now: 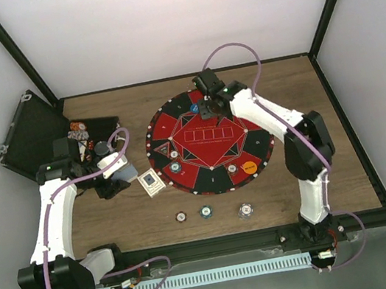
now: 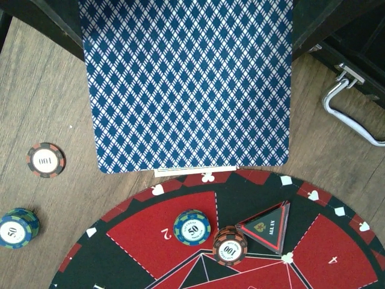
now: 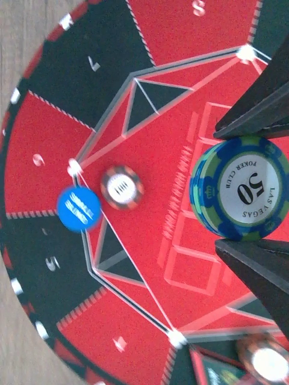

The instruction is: Distribute texas hold em gaming equipment

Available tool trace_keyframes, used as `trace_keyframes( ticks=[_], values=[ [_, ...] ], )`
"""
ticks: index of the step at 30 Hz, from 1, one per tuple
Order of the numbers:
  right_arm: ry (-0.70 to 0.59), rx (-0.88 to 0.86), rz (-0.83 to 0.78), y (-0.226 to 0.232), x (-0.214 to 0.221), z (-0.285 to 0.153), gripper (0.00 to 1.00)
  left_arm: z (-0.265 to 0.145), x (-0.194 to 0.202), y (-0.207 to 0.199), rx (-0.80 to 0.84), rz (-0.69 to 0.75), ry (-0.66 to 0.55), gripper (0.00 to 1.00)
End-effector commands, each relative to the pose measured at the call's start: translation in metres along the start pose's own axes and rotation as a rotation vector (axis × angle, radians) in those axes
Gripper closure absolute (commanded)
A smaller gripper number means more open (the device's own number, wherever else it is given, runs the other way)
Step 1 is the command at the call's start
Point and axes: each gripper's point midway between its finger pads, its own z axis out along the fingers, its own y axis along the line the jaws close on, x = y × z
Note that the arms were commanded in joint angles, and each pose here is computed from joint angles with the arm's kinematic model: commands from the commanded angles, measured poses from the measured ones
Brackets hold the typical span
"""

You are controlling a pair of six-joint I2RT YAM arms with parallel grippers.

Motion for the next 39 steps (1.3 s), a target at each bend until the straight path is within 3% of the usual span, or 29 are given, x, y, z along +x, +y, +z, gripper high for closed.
trace_keyframes(
  ticks=[1, 10, 20, 23, 29, 34, 39],
  values=[
    [0.0, 0.071, -0.008, -0.038, -0.032, 0.046, 0.84, -0.008, -0.015, 0.0, 0.004, 0.034, -0.057, 0.89],
    [0.072, 0.064, 0.045, -0.067, -0.045, 0.128, 0.84, -0.009, -0.014, 0.002, 0.002, 0.036, -0.045, 0.89],
    [0.104, 0.04, 0.063, -0.069, -0.041, 0.167, 0.82, -0.01, -0.014, 0.004, -0.003, 0.042, -0.04, 0.89],
    [0.103, 0.04, 0.064, -0.07, -0.044, 0.164, 0.57, -0.009, -0.014, 0.005, 0.0, 0.041, -0.037, 0.89],
    [0.062, 0.067, 0.07, -0.074, -0.061, 0.14, 0.3, -0.008, -0.014, 0.006, 0.003, 0.037, -0.039, 0.89],
    [0.029, 0.054, 0.09, -0.072, -0.074, 0.1, 0.29, -0.008, -0.012, 0.006, -0.001, 0.036, -0.03, 0.89],
    [-0.015, 0.002, 0.056, -0.041, -0.049, 0.048, 0.29, -0.008, -0.012, 0.007, -0.01, 0.036, -0.03, 0.89]
  ],
)
